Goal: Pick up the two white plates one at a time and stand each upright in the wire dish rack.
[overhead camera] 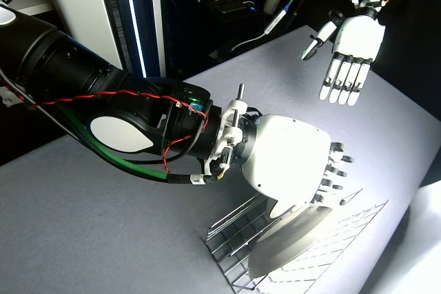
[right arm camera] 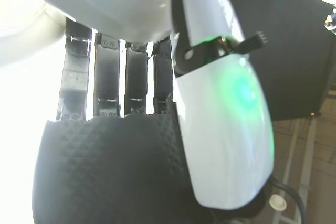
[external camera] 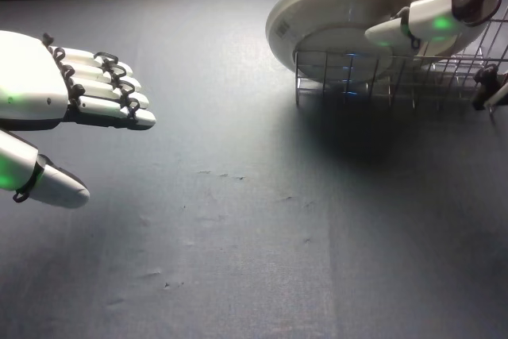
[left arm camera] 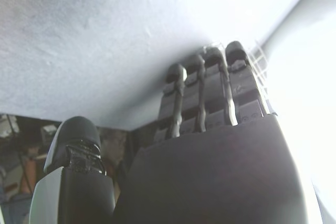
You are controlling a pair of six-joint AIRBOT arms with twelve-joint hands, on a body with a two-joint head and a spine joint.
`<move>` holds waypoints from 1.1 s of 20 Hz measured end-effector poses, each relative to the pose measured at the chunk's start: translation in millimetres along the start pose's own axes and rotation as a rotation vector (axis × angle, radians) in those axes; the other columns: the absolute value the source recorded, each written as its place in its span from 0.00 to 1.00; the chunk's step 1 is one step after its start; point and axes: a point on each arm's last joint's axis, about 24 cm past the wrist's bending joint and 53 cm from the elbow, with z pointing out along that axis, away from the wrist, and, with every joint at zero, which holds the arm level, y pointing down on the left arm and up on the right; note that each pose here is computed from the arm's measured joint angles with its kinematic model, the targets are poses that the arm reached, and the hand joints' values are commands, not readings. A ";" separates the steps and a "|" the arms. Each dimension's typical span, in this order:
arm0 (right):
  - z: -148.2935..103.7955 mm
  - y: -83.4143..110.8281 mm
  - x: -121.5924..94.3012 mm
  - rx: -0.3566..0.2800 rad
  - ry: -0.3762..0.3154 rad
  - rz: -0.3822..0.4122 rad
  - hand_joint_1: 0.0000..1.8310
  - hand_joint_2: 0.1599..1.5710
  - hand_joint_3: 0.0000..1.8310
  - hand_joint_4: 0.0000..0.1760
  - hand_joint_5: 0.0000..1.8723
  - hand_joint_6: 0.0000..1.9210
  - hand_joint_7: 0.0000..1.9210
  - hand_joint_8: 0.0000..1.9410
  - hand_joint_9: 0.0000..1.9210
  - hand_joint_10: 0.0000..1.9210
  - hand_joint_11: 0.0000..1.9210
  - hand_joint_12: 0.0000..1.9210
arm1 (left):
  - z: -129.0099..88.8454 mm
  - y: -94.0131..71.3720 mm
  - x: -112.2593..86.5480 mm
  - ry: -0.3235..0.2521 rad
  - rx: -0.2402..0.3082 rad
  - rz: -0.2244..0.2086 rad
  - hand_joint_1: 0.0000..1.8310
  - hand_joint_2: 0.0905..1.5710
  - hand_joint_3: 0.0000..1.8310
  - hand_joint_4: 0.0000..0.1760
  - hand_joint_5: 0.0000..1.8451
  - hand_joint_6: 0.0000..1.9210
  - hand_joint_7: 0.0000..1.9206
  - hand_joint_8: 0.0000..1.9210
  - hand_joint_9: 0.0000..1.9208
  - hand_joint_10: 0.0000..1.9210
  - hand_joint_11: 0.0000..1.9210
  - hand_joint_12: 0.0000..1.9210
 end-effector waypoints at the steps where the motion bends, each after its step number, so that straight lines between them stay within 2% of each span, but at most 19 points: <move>1: 1.1 4.9 0.0 -0.009 -0.001 0.002 0.72 0.63 0.00 0.00 0.37 0.00 0.38 0.00 0.38 0.02 0.17 0.60 | 0.0 0.3 0.3 0.001 -0.001 -0.001 0.00 0.74 0.00 0.00 0.06 0.00 0.06 0.00 0.03 0.00 0.01 0.02; 5: 2.6 22.8 11.8 -0.045 0.019 0.019 0.70 0.64 0.00 0.00 0.36 0.00 0.37 0.00 0.38 0.01 0.18 0.59 | 0.9 -0.6 5.2 0.014 0.000 0.002 0.00 0.74 0.00 0.00 0.05 0.00 0.04 0.00 0.02 0.00 0.00 0.02; 8: 0.6 41.7 27.8 -0.084 0.057 -0.008 0.69 0.64 0.00 0.00 0.32 0.00 0.35 0.00 0.36 0.00 0.15 0.58 | 1.0 -1.8 3.9 0.008 0.004 -0.004 0.00 0.74 0.00 0.00 0.06 0.00 0.05 0.00 0.03 0.00 0.01 0.02; 11: -3.9 60.2 41.4 -0.164 0.102 -0.153 0.69 0.63 0.00 0.00 0.33 0.00 0.35 0.00 0.36 0.00 0.15 0.59 | 3.4 -11.0 4.3 0.007 0.030 -0.013 0.00 0.73 0.00 0.00 0.05 0.00 0.05 0.00 0.03 0.00 0.01 0.03; 14: -9.8 76.4 59.4 -0.252 0.153 -0.302 0.70 0.64 0.00 0.00 0.32 0.00 0.34 0.00 0.35 0.00 0.15 0.59 | 5.3 -30.2 8.7 0.022 0.094 -0.016 0.00 0.74 0.00 0.00 0.06 0.00 0.06 0.00 0.03 0.00 0.00 0.05; 15: -12.4 81.7 65.3 -0.285 0.169 -0.354 0.69 0.63 0.00 0.00 0.32 0.00 0.33 0.00 0.34 0.00 0.16 0.58 | 3.7 -39.0 11.5 0.031 0.120 -0.014 0.00 0.74 0.00 0.00 0.04 0.00 0.04 0.00 0.02 0.00 0.00 0.01; 17: -19.5 91.1 79.5 -0.355 0.207 -0.472 0.68 0.63 0.00 0.00 0.30 0.00 0.31 0.00 0.31 0.00 0.14 0.57 | -0.4 -55.7 19.1 0.062 0.176 0.022 0.00 0.74 0.00 0.00 0.06 0.00 0.06 0.01 0.03 0.00 0.01 0.01; 18: -22.2 93.8 83.6 -0.377 0.219 -0.504 0.68 0.63 0.00 0.00 0.30 0.00 0.31 0.00 0.31 0.00 0.14 0.57 | -1.6 -58.9 19.7 0.066 0.188 0.027 0.00 0.74 0.00 0.00 0.06 0.00 0.06 0.01 0.03 0.00 0.01 0.01; 19: -27.6 98.6 92.0 -0.420 0.241 -0.568 0.68 0.63 0.00 0.00 0.28 0.00 0.29 0.00 0.30 0.00 0.13 0.56 | -3.6 -63.8 21.7 0.073 0.206 0.030 0.00 0.74 0.00 0.00 0.05 0.00 0.05 0.00 0.03 0.00 0.01 0.01; 21: -36.2 107.1 104.5 -0.494 0.266 -0.655 0.66 0.63 0.00 0.00 0.26 0.00 0.25 0.00 0.26 0.00 0.10 0.57 | -5.2 -67.6 21.7 0.072 0.217 0.035 0.00 0.74 0.00 0.00 0.05 0.00 0.05 0.00 0.03 0.00 0.01 0.01; 22: -39.4 110.2 108.1 -0.519 0.273 -0.677 0.62 0.62 0.00 0.00 0.25 0.00 0.24 0.00 0.25 0.00 0.07 0.58 | -7.1 -68.0 21.8 0.070 0.220 0.056 0.00 0.74 0.00 0.00 0.06 0.01 0.06 0.00 0.04 0.01 0.02 0.02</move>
